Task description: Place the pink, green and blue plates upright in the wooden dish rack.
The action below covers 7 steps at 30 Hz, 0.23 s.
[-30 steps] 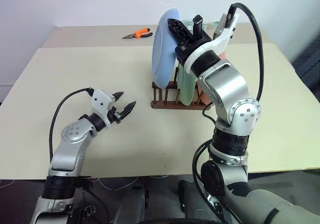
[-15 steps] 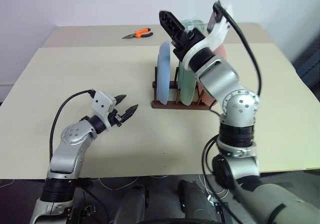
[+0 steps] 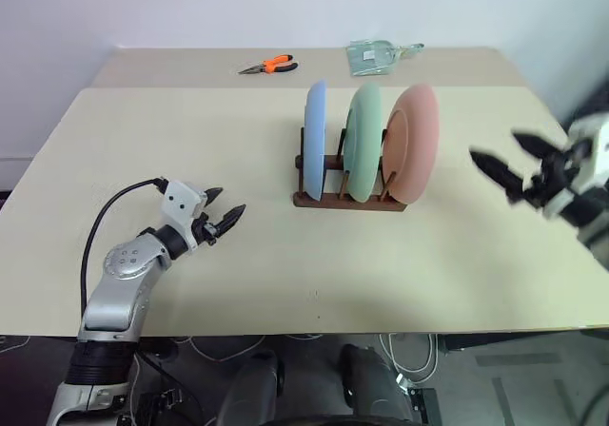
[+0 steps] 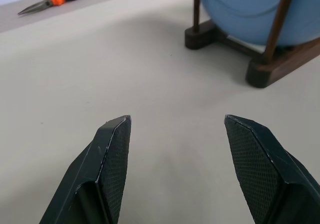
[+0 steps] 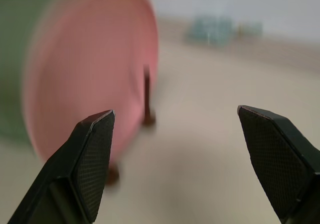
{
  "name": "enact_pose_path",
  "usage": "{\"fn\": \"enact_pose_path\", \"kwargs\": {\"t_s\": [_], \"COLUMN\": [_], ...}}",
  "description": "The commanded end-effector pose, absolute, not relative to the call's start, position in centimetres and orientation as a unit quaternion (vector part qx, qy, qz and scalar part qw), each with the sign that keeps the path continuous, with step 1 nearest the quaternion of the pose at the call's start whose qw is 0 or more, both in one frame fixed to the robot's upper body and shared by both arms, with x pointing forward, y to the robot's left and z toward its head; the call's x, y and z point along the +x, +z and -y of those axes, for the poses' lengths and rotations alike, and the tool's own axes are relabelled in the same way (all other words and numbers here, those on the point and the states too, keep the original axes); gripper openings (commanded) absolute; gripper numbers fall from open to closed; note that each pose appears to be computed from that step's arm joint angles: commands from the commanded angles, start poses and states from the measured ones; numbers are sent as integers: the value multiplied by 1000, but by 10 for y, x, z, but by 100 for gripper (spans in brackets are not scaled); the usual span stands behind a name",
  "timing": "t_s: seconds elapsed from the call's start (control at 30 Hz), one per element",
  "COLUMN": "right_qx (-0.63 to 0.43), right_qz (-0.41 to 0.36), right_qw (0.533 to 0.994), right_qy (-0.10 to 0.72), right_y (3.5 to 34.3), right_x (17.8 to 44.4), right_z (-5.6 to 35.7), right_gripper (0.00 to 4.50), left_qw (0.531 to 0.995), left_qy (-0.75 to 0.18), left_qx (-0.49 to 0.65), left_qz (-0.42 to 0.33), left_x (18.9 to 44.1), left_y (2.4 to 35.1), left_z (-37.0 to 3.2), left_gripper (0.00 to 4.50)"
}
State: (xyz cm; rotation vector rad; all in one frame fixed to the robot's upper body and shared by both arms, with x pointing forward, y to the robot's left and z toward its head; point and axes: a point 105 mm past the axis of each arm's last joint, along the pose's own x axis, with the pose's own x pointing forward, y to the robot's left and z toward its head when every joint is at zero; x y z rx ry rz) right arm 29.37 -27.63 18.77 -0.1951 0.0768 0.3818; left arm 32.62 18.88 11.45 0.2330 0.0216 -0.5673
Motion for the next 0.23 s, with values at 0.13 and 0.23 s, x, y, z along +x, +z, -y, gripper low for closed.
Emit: {"fn": "enact_pose_path", "kwargs": {"t_s": [0.13, 0.23], "right_qx": [-166, -176], "right_qz": [-51, -49], "right_qw": [963, 960], "right_qy": [207, 214], "right_y": [165, 157], "right_x": [301, 308], "right_z": [277, 274], "right_gripper": [399, 399], "left_qw": [953, 956], "left_qy": [-272, -261], "left_qx": [132, 132], "left_qz": [-2, -4], "left_x": [317, 315], "left_y": [118, 117], "left_z": [-196, -198], "left_gripper": [307, 307]}}
